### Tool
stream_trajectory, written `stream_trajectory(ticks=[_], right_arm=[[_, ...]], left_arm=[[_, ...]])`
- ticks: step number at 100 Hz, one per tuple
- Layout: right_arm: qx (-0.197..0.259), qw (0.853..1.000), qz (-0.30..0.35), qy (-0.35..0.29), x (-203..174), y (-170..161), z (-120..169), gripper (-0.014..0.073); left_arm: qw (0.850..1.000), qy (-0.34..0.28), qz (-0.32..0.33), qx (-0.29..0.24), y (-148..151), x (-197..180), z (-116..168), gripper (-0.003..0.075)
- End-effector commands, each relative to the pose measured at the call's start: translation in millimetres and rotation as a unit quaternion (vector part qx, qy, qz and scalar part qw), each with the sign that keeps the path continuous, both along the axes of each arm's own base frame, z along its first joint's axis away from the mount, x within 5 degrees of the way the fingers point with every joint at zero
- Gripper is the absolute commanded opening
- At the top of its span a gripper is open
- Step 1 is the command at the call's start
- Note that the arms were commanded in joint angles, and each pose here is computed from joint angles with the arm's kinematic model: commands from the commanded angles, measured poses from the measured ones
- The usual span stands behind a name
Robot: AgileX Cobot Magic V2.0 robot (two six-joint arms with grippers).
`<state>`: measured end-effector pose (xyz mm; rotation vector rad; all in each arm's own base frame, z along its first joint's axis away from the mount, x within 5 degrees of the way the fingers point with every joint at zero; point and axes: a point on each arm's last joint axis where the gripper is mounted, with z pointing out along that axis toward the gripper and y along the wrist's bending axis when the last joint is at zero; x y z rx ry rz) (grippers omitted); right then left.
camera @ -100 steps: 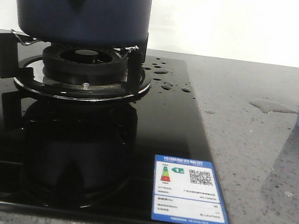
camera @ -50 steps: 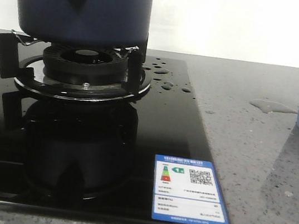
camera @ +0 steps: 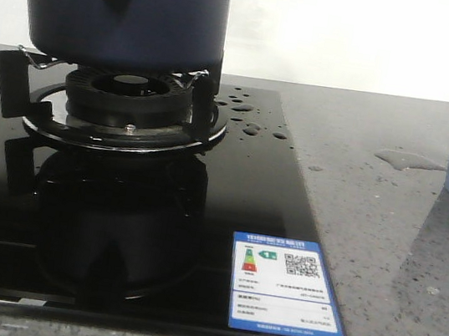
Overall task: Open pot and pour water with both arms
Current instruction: 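Lower the lid onto the pot with the left gripper and release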
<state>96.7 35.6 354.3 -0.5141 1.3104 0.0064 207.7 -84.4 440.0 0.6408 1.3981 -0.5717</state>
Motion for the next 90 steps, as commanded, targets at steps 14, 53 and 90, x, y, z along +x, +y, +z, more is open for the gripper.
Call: stream_trajectory(ticks=[14, 53, 90], right_arm=[[-0.017, 0.999, 0.012, 0.029, -6.2, 1.2, -37.6, -0.0067], [-0.019, 0.999, 0.022, 0.04, -8.1, 2.6, -49.3, -0.0067], [-0.019, 0.999, 0.022, 0.04, -8.1, 2.6, -49.3, -0.0067]], left_arm=[[1.0, 0.004, 0.003, -0.017, 8.9, -61.3, -31.0, -0.0019], [0.996, 0.085, -0.001, -0.012, 14.9, -109.5, -130.4, -0.0019], [0.996, 0.087, -0.004, -0.02, 14.8, -111.0, -131.6, -0.0019]])
